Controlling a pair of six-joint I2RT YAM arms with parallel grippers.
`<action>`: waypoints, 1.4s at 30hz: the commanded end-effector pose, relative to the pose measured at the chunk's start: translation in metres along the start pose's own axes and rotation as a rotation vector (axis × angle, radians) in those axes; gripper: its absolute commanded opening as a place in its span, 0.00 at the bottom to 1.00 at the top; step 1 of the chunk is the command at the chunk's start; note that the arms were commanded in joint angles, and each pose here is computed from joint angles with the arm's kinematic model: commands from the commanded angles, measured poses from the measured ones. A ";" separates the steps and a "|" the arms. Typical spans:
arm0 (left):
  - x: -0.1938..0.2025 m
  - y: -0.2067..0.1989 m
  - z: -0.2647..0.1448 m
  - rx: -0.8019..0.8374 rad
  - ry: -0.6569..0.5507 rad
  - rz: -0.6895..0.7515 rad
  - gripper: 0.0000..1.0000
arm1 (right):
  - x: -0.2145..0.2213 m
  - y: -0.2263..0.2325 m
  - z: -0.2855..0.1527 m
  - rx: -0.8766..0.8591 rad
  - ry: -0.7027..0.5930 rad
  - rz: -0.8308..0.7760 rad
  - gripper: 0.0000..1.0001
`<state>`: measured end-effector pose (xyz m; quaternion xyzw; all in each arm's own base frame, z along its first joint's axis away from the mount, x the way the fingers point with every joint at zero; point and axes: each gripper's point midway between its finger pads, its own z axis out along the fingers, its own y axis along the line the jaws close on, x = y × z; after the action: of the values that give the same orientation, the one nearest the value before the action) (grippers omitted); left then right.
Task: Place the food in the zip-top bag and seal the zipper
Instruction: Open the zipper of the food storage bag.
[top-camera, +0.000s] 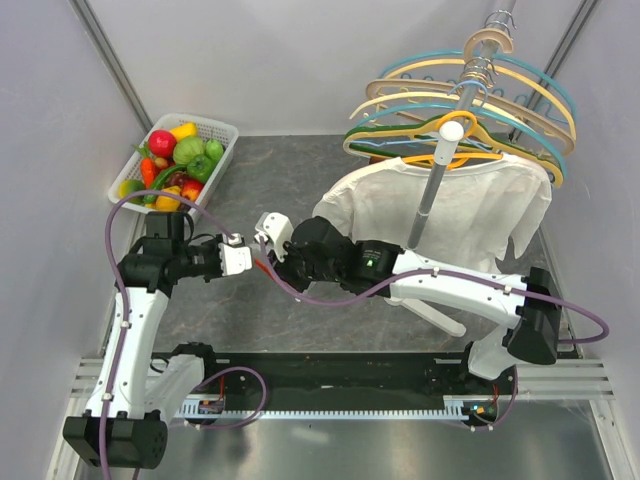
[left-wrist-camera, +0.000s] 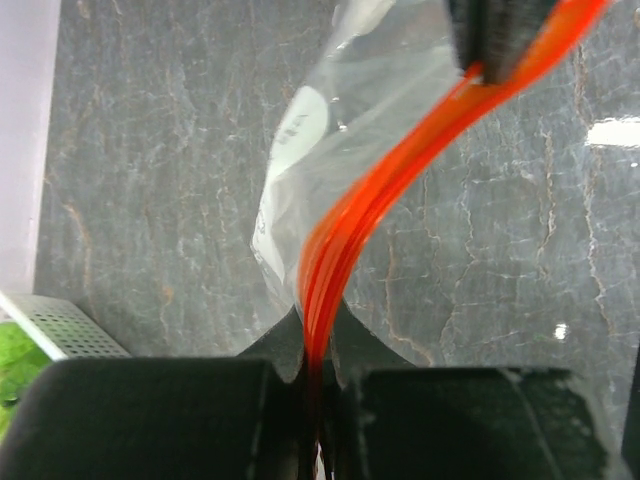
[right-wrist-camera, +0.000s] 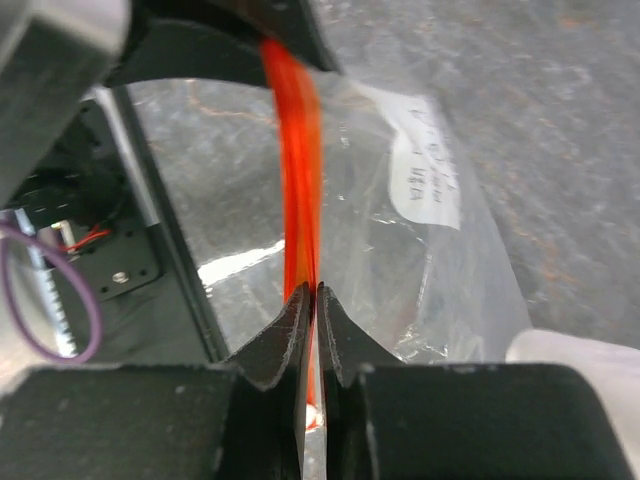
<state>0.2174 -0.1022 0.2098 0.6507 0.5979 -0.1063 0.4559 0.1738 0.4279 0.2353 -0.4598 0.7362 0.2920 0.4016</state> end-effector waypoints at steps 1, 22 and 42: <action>-0.010 0.000 -0.005 0.005 -0.013 -0.051 0.02 | -0.026 -0.020 -0.003 0.112 -0.062 -0.045 0.11; -0.061 0.060 -0.018 -0.181 -0.186 -0.172 0.88 | -0.032 -0.013 -0.036 -0.187 -0.067 0.130 0.00; -0.072 0.101 -0.079 -0.573 -0.144 -1.202 0.81 | -0.089 -0.085 0.000 0.118 -0.253 0.465 0.00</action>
<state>0.2663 -0.0753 0.3673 0.1332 0.7919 -0.1677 0.5719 0.2442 0.4326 0.2514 -0.2960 0.7954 0.3859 0.3618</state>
